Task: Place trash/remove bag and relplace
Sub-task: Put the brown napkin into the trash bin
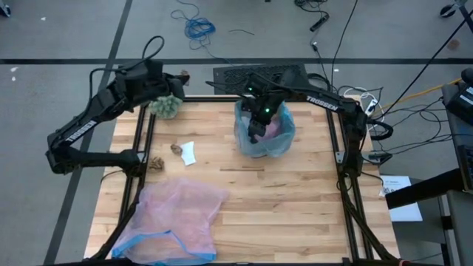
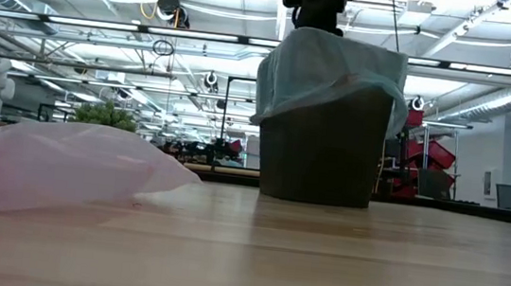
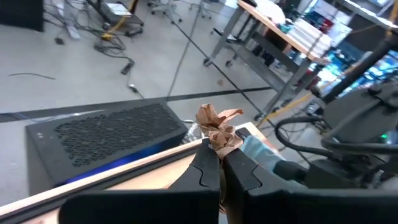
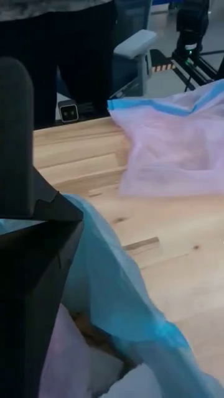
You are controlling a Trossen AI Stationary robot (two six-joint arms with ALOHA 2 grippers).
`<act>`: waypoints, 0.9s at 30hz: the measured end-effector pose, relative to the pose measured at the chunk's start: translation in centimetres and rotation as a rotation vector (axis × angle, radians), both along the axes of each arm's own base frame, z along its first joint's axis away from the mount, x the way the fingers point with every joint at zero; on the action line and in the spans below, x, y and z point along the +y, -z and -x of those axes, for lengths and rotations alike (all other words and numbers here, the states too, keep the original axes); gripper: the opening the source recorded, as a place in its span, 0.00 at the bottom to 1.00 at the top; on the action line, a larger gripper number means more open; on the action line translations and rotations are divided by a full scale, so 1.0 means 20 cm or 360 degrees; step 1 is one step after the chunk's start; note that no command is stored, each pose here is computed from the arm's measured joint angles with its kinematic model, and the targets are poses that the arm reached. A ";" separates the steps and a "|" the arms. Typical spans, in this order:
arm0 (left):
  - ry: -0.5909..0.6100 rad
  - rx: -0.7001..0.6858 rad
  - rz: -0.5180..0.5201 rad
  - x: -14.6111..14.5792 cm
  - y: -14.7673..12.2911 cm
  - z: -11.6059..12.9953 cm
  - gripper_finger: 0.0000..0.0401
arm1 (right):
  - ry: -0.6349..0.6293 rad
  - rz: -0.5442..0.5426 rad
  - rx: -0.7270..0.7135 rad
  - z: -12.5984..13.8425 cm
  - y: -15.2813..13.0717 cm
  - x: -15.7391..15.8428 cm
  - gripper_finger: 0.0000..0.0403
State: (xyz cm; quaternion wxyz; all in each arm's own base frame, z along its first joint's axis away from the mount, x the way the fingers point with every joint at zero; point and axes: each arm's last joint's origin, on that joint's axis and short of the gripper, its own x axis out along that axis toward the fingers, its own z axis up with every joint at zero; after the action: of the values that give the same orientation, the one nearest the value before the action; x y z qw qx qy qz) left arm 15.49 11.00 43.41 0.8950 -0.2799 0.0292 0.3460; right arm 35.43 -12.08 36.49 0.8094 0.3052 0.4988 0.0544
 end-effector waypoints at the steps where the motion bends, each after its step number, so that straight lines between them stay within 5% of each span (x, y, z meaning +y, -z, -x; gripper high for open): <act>1: 0.0025 -0.0006 0.0003 0.00 0.00 -0.01 0.00 | 0.0003 0.0010 -0.0014 0.01 -0.02 0.00 0.00; 8: 0.0273 -0.0230 -0.0091 0.06 -0.03 -0.15 0.00 | 0.0072 0.0131 -0.0319 0.16 -0.34 0.01 0.00; 16: 0.0627 -0.0503 -0.0156 0.12 -0.04 -0.44 0.00 | 0.0361 0.0437 -0.0831 0.52 -0.77 0.04 0.00; 22: 0.0955 -0.0454 -0.0107 0.15 -0.02 -0.69 0.00 | 0.0471 0.0535 -0.1062 0.69 -0.91 0.09 0.00; 27: 0.1280 -0.0374 -0.0091 0.14 0.01 -0.87 0.00 | 0.0497 0.0572 -0.1086 0.71 -0.92 0.10 0.00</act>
State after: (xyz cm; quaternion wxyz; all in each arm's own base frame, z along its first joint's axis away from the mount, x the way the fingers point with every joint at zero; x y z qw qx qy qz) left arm 32.93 13.77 43.25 0.9635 -0.2588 0.0242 -0.0645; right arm 21.15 -10.06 54.99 0.9672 0.1955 0.1513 -0.0588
